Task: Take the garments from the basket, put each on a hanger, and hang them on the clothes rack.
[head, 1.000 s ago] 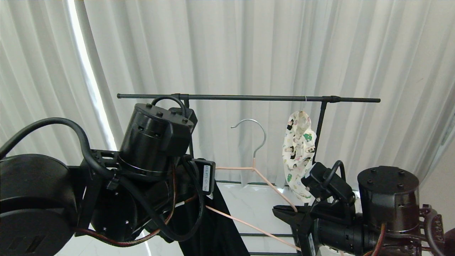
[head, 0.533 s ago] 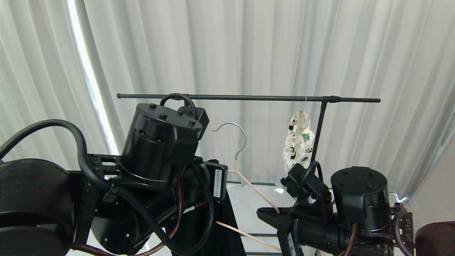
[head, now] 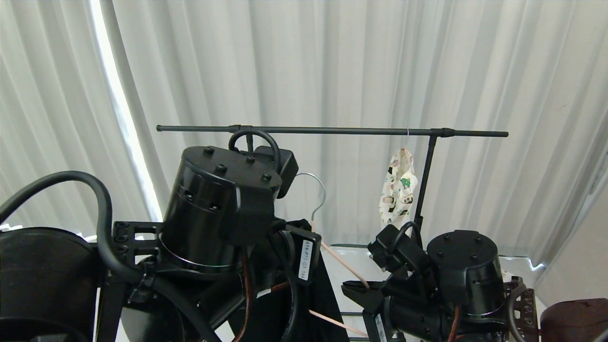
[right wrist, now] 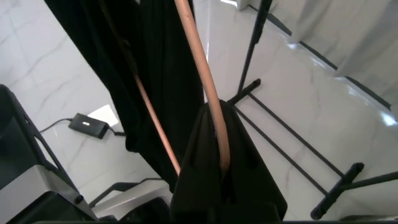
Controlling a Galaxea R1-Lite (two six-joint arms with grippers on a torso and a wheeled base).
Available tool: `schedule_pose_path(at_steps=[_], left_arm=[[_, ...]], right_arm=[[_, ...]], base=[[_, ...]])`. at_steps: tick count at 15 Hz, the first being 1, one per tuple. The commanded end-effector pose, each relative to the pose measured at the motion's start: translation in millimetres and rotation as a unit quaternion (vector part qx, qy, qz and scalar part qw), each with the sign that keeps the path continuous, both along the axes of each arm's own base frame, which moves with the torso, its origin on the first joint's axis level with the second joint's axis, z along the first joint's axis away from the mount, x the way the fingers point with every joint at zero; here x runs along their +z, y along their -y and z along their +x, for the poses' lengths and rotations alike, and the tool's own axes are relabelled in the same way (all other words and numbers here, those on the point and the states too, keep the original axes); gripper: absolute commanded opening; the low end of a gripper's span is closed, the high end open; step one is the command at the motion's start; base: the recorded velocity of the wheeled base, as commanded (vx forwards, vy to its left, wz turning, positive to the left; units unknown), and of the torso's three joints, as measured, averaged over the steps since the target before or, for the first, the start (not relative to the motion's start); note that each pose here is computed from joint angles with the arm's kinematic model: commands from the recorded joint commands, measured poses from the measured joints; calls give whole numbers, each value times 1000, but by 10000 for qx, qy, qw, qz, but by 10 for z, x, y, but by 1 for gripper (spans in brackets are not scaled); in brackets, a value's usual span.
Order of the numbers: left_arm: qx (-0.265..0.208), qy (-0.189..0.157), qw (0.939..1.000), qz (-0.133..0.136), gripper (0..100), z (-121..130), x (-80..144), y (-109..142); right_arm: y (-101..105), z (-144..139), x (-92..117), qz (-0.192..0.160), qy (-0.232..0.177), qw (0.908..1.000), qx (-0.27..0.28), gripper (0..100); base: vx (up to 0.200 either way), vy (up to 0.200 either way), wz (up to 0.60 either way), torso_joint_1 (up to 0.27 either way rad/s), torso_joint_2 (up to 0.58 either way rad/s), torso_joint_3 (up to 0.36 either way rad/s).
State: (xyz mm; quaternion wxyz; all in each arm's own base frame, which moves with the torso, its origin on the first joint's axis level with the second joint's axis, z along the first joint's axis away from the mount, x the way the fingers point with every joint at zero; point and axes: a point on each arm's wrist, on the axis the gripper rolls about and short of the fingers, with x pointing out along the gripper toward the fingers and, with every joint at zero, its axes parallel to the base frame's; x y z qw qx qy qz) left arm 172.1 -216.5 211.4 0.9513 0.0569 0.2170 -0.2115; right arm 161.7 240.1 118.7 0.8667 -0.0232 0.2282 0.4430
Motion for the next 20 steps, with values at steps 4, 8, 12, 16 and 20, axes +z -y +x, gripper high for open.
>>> schedule_pose_path(at_steps=[4, 8, 12, 16, 20], left_arm=[[-258, 331, 9986, 317, 0, -68, -125, -85], [-232, 387, 9985, 296, 100, -71, -119, -123], [-251, 514, 9983, 149, 100, -135, -17, -195], [-300, 547, 9974, 355, 100, -259, -76, -391], [-1176, 501, 9914, 284, 100, -608, -183, -818]], right_arm=[[12, 40, -26, -92, 51, 9995, -308, 0], [44, 34, 38, 13, 105, 9989, -448, 0], [76, 56, 71, 65, 163, 9985, -517, 0], [111, 101, 103, 250, 335, 9973, -602, 0], [361, -83, 15, -101, 678, 9974, -232, 0]], base=[[0, 0, 0, 0, 0, 0], [0, 0, 0, 0, 0, 0], [0, 0, 0, 0, 0, 0], [0, 0, 0, 0, 0, 0], [0, 0, 0, 0, 0, 0]])
